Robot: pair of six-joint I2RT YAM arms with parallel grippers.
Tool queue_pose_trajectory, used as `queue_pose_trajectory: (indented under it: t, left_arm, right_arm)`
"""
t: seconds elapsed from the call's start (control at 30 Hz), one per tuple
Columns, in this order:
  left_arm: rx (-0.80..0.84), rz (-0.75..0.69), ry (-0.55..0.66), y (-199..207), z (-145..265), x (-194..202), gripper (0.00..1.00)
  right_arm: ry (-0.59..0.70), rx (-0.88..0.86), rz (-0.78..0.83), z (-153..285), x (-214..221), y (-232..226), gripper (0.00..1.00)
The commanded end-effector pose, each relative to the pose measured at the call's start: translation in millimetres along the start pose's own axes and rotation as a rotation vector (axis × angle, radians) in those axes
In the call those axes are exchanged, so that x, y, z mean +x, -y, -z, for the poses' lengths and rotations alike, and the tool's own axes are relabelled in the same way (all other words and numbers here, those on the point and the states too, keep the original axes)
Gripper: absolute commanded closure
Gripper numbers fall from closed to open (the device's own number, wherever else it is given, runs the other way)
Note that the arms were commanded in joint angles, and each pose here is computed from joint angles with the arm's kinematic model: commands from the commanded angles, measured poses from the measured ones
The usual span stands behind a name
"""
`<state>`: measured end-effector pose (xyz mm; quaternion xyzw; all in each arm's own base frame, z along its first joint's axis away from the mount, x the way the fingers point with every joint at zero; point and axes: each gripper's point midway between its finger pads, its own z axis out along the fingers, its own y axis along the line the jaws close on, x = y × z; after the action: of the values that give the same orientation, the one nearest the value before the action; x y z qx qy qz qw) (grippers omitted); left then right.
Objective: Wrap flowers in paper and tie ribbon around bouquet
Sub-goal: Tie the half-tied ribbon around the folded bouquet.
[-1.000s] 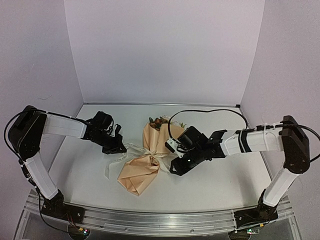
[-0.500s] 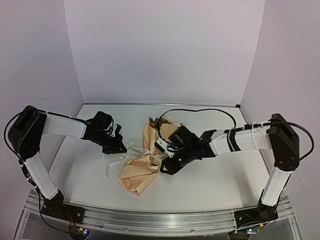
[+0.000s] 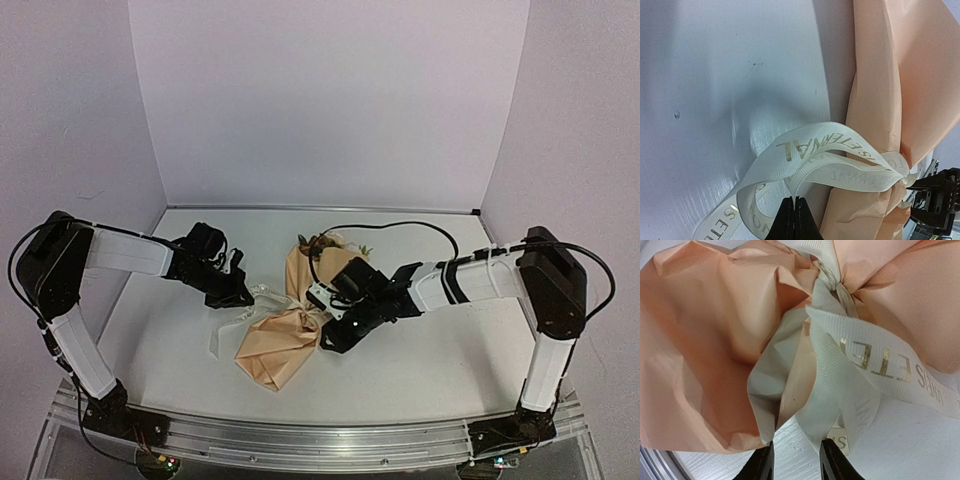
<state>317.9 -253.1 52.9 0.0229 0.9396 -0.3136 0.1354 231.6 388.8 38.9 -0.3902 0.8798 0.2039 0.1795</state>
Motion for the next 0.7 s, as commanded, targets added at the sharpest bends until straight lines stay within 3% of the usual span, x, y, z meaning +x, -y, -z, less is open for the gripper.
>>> queue_pose_trajectory:
  t: [0.0, 0.5, 0.57, 0.67]
  left_arm:
    - [0.049, -0.036, 0.036, 15.4, 4.1, -10.7, 1.00]
    - [0.054, -0.032, 0.025, 15.4, 1.9, -9.6, 1.00]
    - [0.049, -0.031, 0.024, 14.8, 1.8, -9.4, 1.00]
    - [0.031, -0.024, 0.032, 11.7, 2.7, -11.1, 1.00]
  right_arm:
    - [0.017, 0.034, 0.021, -7.3, -10.3, 3.2, 0.66]
    - [0.066, 0.085, 0.041, -9.4, -21.6, 11.5, 0.67]
    - [0.062, 0.083, 0.033, -11.1, -20.8, 11.7, 0.72]
    - [0.061, 0.105, 0.030, -9.7, -18.0, 16.1, 0.92]
